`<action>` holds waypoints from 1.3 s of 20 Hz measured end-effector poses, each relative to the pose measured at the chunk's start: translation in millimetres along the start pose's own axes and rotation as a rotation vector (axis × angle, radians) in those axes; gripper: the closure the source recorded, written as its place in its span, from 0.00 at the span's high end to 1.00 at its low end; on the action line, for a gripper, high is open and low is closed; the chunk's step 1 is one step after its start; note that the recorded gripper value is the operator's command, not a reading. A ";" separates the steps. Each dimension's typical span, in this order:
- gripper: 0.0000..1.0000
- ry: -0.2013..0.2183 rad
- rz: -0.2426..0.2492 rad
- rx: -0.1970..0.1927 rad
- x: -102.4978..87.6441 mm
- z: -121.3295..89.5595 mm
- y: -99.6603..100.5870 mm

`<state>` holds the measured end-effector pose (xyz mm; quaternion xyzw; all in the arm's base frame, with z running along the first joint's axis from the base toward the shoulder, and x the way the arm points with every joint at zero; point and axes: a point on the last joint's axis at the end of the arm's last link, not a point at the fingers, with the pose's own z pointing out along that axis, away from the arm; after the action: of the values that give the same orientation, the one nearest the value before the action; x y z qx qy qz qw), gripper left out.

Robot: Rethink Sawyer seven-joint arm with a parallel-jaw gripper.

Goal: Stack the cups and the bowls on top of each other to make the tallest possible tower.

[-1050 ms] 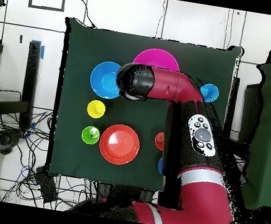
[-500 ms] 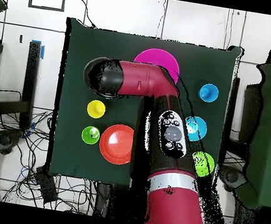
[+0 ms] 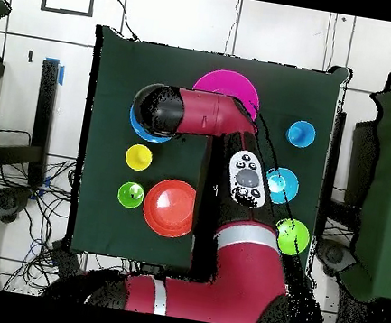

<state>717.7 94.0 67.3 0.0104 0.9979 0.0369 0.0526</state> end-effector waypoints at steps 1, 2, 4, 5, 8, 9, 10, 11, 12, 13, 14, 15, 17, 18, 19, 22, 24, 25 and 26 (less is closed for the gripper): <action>1.00 -0.003 0.004 -0.002 -0.2 5.0 -1.6; 1.00 -0.005 0.013 -0.007 0.7 16.3 -5.4; 1.00 0.003 0.028 -0.014 5.1 30.5 -11.8; 1.00 0.008 0.037 -0.018 7.4 36.5 -15.7; 1.00 0.023 0.064 -0.029 13.5 51.1 -27.7; 1.00 0.027 0.070 -0.031 14.6 53.3 -30.1; 1.00 0.036 0.084 -0.036 17.4 59.1 -37.4; 1.00 0.040 0.088 -0.036 18.5 61.0 -39.9; 1.00 0.043 0.090 -0.037 19.6 62.7 -40.9; 1.00 0.046 0.092 -0.038 20.6 64.3 -41.9; 1.00 0.048 0.094 -0.038 21.7 66.0 -42.9; 1.00 0.049 0.093 -0.037 22.1 66.8 -42.9; 1.00 0.048 0.084 -0.029 21.9 68.7 -41.8; 1.00 0.047 0.080 -0.026 21.9 69.6 -41.3; 1.00 0.044 0.069 -0.015 21.4 70.5 -40.1; 1.00 0.033 0.035 0.020 19.5 72.7 -36.6; 1.00 0.024 0.012 0.047 17.8 73.5 -34.4; 1.00 0.022 0.008 0.051 16.8 73.2 -33.4; 1.00 0.019 0.004 0.056 15.8 72.9 -32.4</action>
<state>709.1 67.4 -9.1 0.0133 0.9989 0.0093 0.0428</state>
